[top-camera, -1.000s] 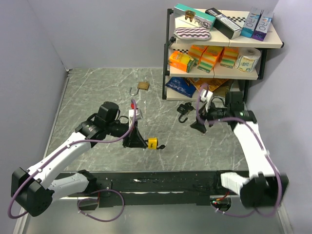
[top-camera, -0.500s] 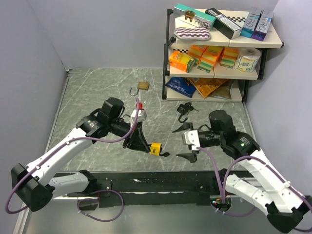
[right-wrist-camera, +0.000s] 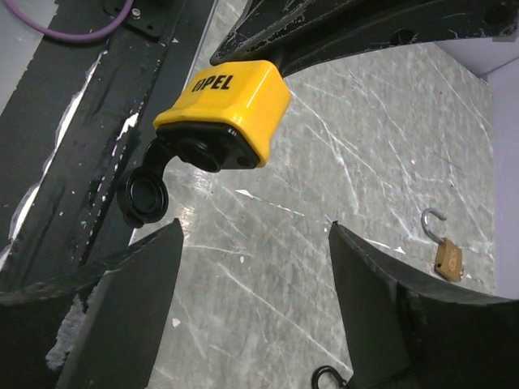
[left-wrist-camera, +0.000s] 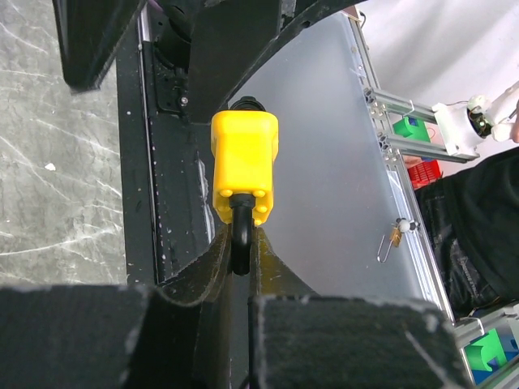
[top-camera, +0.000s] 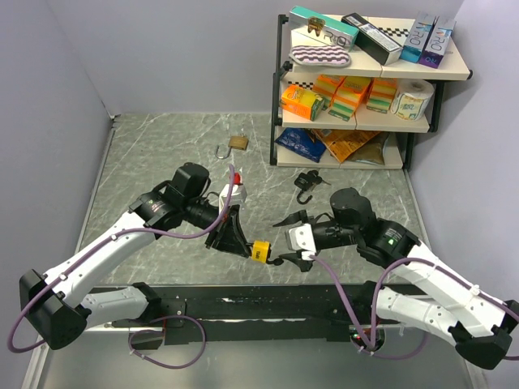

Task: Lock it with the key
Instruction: Adjust the lock.

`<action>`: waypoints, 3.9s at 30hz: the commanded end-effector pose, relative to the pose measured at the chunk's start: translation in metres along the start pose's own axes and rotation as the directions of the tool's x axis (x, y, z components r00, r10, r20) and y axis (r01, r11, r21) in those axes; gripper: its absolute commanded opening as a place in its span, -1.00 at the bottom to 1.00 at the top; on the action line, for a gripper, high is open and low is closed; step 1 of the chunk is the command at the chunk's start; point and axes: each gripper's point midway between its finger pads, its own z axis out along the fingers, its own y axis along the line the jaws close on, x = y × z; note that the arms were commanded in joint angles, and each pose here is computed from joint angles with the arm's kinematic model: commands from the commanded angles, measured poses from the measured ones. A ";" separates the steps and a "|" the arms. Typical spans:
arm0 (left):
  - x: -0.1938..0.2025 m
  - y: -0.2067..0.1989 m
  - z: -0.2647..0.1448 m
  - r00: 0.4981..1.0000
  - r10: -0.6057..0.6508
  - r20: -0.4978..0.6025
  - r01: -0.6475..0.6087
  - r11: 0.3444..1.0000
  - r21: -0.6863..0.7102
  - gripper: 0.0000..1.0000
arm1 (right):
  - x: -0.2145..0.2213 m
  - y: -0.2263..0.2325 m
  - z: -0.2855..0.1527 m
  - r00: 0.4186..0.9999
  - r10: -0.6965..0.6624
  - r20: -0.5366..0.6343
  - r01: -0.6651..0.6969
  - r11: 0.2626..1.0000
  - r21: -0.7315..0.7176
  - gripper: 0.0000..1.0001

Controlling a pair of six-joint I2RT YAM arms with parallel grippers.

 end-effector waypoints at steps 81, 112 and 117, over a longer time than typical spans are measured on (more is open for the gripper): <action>-0.002 -0.023 0.034 0.991 0.124 -0.054 -0.117 0.986 0.118 -0.98 | -0.070 0.001 0.022 0.982 -0.001 0.187 0.022 0.994 -0.110 -0.27; -0.001 0.052 0.011 0.891 -0.441 0.109 0.454 0.879 -0.145 -0.98 | 0.018 -0.015 0.007 0.929 0.300 -0.218 -0.286 0.954 0.095 0.85; -0.008 0.056 0.013 0.857 -0.499 0.126 0.513 0.850 -0.123 -0.98 | 0.015 -0.030 0.020 0.942 0.263 -0.207 -0.247 0.964 0.104 0.86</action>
